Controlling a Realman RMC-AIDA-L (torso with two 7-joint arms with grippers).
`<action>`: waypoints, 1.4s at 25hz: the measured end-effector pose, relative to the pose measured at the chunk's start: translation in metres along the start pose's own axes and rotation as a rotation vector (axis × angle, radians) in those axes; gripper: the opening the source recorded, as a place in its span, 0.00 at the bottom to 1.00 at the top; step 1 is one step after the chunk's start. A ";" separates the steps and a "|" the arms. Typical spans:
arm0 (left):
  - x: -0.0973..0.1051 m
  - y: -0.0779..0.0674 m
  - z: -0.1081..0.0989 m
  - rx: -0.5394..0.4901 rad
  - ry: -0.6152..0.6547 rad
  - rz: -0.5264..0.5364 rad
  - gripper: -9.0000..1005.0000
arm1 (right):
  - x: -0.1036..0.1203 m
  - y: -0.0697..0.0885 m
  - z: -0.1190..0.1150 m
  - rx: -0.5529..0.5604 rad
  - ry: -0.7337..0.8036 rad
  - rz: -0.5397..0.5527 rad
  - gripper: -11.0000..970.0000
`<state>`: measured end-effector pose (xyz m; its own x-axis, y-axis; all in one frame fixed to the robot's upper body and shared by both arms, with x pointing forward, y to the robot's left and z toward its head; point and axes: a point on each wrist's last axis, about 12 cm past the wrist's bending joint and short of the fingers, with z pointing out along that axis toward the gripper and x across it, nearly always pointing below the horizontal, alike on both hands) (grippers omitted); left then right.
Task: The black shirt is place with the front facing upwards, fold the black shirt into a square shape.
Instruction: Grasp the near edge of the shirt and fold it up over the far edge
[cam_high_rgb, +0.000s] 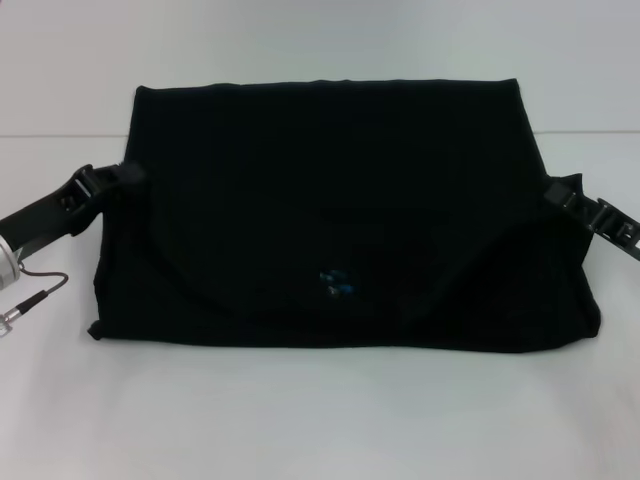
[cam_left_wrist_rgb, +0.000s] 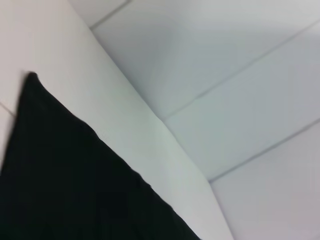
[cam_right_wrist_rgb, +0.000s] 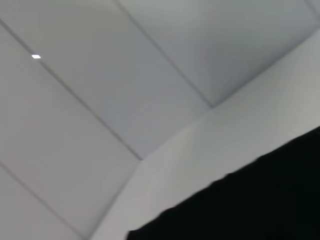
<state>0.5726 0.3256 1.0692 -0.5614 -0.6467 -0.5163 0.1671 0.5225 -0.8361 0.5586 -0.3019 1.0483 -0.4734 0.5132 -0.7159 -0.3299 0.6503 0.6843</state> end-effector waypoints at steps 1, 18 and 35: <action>0.000 0.000 0.001 -0.006 -0.013 0.003 0.12 | -0.001 -0.001 0.002 0.016 0.000 -0.006 0.03; -0.010 -0.011 0.030 -0.030 -0.118 0.052 0.12 | -0.017 -0.002 0.021 0.080 -0.030 -0.072 0.04; 0.000 -0.004 0.036 -0.078 -0.168 0.049 0.13 | -0.024 -0.001 0.039 0.133 -0.023 -0.122 0.03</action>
<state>0.6006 0.3033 1.0662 -0.4095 -0.7001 -0.5850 0.1233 0.5929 -0.7958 0.6020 -0.2928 1.0593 -0.4170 0.4373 -0.7968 -0.2719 0.7765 0.5685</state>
